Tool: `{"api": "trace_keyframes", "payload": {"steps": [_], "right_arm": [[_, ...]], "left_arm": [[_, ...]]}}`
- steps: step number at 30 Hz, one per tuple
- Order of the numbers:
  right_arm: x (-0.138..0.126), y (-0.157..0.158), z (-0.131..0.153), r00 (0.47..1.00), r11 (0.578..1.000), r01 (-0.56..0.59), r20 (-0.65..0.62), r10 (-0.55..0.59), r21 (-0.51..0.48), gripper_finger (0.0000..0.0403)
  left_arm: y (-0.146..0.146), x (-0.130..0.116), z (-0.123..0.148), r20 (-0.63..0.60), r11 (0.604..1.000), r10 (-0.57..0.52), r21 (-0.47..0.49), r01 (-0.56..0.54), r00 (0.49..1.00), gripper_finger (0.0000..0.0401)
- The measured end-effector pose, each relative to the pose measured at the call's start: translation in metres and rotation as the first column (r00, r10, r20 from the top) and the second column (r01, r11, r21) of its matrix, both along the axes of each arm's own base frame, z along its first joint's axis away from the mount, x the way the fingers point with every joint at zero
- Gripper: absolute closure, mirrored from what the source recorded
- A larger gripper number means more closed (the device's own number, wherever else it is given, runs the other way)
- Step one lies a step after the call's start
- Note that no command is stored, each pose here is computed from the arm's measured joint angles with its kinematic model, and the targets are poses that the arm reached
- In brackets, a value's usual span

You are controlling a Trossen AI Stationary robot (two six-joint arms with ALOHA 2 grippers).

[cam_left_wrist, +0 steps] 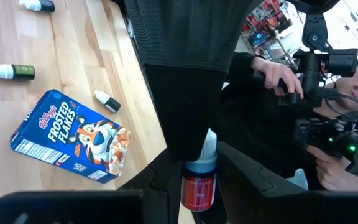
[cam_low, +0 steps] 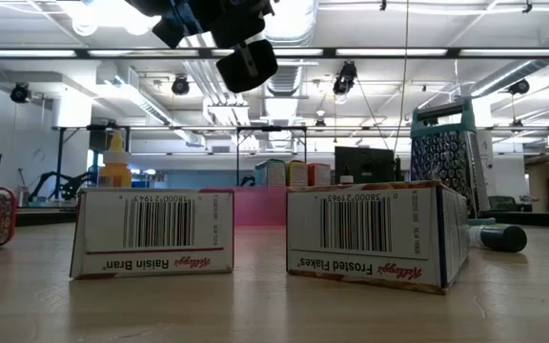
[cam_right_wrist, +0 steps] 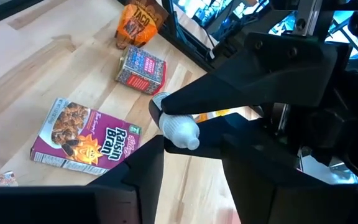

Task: Pick & Place Kitchen Items
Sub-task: Put the red food coloring bottle into the orange bin

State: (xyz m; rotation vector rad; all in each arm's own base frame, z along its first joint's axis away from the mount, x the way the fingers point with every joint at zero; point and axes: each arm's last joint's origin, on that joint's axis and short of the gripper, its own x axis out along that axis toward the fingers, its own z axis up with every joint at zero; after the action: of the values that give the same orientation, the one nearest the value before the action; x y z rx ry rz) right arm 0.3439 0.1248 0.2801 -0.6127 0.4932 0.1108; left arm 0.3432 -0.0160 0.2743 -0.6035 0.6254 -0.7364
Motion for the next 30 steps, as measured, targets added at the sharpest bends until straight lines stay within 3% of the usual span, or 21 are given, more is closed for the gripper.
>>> {"api": "trace_keyframes", "payload": {"steps": [16, 30], "right_arm": [[0.0000, 0.0010, 0.0015, 1.000, 1.000, -0.011, 0.010, 0.011, 0.018, 0.0283], [0.0002, 0.0015, 0.0030, 1.000, 0.999, -0.007, 0.023, 0.007, 0.031, 0.0230]], "left_arm": [[-0.0001, 0.0000, 0.0001, 0.019, 1.000, -0.012, 0.009, 0.012, 1.000, 0.0309], [0.0001, 0.0002, -0.0011, 0.016, 1.000, -0.004, 0.014, 0.003, 1.000, 0.0309]]}}
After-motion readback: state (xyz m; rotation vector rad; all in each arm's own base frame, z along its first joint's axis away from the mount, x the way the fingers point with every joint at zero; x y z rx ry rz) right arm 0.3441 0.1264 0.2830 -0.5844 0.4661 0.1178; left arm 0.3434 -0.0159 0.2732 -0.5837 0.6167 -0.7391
